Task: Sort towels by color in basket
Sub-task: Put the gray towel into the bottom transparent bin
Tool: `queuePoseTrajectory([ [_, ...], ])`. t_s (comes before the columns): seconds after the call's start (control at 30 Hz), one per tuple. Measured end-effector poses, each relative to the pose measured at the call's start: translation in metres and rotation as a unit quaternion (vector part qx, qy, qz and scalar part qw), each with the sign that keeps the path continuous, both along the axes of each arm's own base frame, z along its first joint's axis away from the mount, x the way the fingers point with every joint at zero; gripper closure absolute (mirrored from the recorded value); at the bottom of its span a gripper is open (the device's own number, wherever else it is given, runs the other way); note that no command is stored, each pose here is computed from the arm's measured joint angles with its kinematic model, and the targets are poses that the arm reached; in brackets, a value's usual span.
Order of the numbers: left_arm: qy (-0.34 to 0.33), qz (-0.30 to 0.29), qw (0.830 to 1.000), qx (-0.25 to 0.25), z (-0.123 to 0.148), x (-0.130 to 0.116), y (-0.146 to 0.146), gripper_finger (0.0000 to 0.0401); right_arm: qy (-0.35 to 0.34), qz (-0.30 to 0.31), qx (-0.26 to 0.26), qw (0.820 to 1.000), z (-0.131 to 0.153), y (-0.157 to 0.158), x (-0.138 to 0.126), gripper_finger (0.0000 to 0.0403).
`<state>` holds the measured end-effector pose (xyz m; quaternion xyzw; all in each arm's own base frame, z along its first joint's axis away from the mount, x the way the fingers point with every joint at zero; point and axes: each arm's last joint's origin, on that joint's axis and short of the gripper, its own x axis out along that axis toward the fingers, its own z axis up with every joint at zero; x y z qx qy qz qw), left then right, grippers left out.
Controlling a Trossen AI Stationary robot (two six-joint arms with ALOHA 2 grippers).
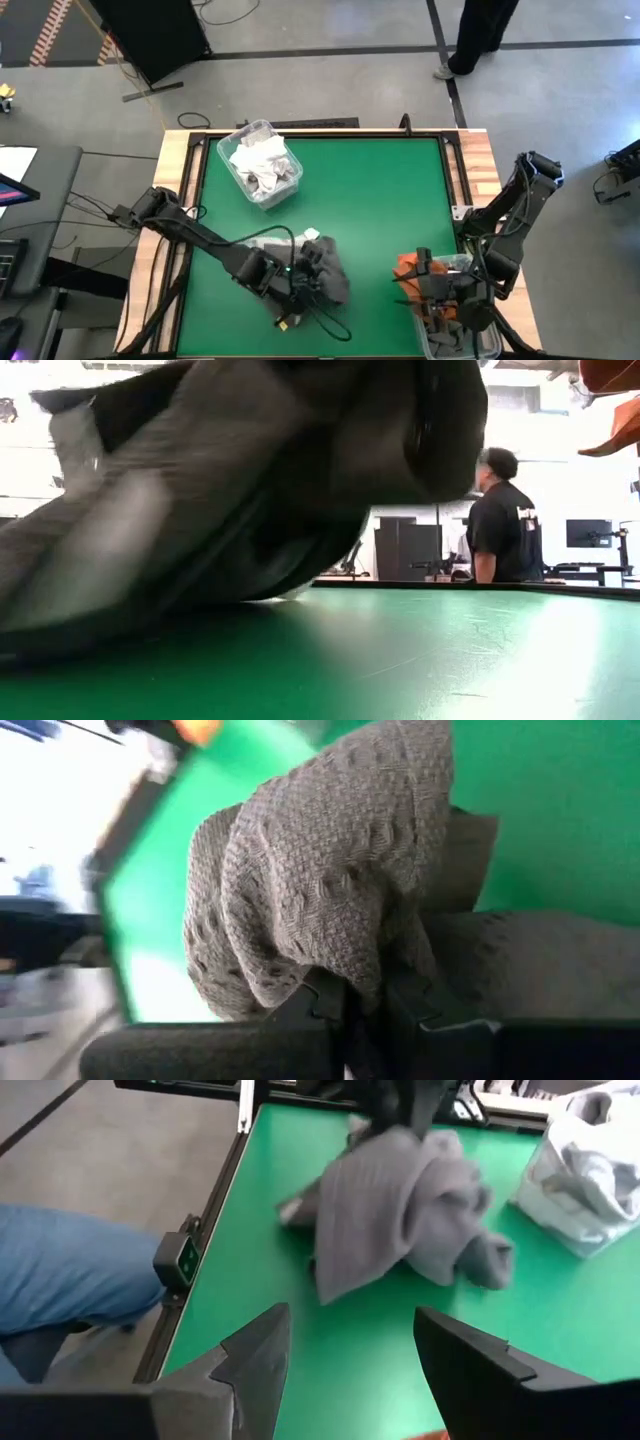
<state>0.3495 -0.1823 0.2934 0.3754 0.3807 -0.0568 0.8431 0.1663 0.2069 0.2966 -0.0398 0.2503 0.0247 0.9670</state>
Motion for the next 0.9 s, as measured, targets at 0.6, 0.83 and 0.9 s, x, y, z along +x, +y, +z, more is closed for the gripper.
queuePoseTrajectory([
  [0.6,-0.128,0.089,0.985,0.071,0.124,0.002,0.04,0.0384,-0.012,-0.011,-0.041,0.999,0.002,-0.013,0.018,0.0158],
  [0.83,-0.082,0.139,0.985,0.059,0.115,0.01,0.077,0.0384,-0.013,-0.011,-0.04,0.999,0.003,-0.013,0.019,0.0158],
  [0.9,-0.083,0.152,0.983,0.058,0.113,0.014,0.086,0.0384,-0.013,-0.011,-0.046,0.999,0.003,-0.014,0.02,0.0158],
])
